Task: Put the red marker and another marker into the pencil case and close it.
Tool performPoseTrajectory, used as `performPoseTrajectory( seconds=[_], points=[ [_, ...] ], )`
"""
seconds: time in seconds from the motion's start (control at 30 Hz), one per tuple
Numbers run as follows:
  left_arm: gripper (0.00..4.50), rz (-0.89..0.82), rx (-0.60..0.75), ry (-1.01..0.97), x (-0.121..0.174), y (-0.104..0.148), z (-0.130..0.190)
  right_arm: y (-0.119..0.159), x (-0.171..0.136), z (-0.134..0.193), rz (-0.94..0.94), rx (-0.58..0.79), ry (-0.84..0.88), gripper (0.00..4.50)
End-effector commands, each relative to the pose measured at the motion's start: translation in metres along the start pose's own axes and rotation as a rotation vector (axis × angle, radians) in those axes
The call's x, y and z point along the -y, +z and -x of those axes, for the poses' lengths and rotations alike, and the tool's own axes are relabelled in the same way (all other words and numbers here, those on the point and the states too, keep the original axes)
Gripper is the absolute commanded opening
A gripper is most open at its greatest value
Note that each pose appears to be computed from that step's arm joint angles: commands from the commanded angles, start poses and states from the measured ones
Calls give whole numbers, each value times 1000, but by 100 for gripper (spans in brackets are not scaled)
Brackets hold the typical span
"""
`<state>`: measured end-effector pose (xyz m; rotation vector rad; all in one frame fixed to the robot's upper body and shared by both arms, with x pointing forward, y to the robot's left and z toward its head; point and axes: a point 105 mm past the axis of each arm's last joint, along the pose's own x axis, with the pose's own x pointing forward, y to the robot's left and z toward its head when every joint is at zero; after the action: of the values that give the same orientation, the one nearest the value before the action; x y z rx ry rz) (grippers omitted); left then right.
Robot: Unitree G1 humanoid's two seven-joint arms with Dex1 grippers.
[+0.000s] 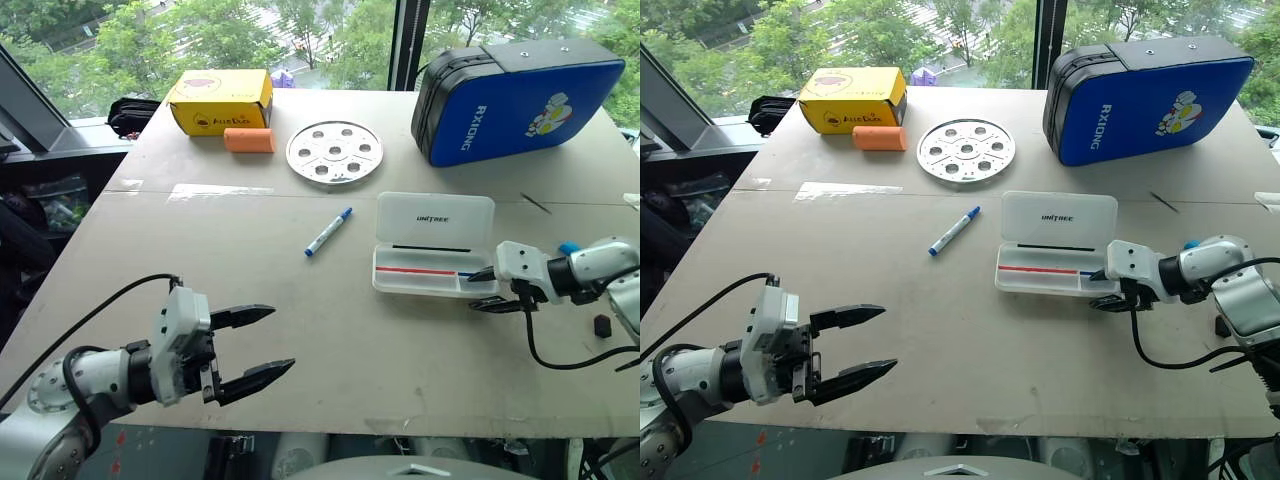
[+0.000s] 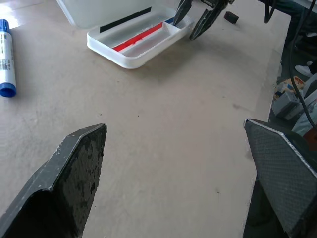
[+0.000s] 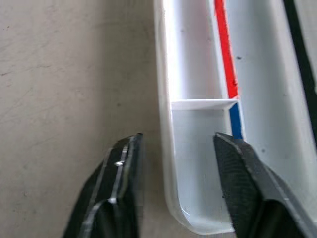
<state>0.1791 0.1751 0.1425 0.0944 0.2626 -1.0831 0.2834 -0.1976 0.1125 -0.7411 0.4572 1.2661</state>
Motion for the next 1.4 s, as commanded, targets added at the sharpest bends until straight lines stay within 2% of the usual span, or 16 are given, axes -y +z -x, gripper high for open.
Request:
performPoseTrajectory(
  seconds=[0.03,0.07,0.13,0.2,0.33,0.43,0.63,0.77,0.9,1.0,1.07,1.17,1.2,1.23,1.3,1.4],
  points=[
    [450,3,35,17,-2,10,-8,18,-2,20,24,89,-37,402],
    [450,-7,47,44,-6,14,-11,23,-6,26,10,131,-42,446],
    [450,-14,64,149,-23,20,-19,40,-16,39,-12,261,-63,446],
    [450,-3,20,265,-42,21,-27,60,-28,51,-15,403,-93,446],
    [450,67,-11,332,-71,34,-54,86,-48,63,22,548,-244,446],
    [450,106,-59,389,-93,37,-74,95,-59,65,-11,590,-318,446],
    [450,99,-163,419,-132,26,-118,99,-82,60,-56,562,-424,446],
    [450,56,-123,339,-132,37,-130,92,-88,59,-107,507,-455,446],
    [450,29,-85,253,-123,44,-120,81,-84,52,-216,448,-449,446],
    [450,11,-49,184,-110,48,-108,79,-74,46,-228,432,-408,446],
    [450,-20,-12,107,-93,50,-99,77,-62,43,-258,424,-380,446],
    [450,-56,29,-33,-62,53,-77,61,-22,36,-359,376,-374,446],
    [450,-57,18,-59,-56,51,-72,57,-10,34,-403,368,-381,397],
    [450,-59,7,-76,-50,49,-67,54,2,32,-424,369,-379,375],
    [450,-73,-2,-84,-44,47,-61,50,18,26,-446,355,-369,260],
    [450,-54,14,-106,-34,49,-53,48,36,18,-494,352,-356,129]
  ],
)
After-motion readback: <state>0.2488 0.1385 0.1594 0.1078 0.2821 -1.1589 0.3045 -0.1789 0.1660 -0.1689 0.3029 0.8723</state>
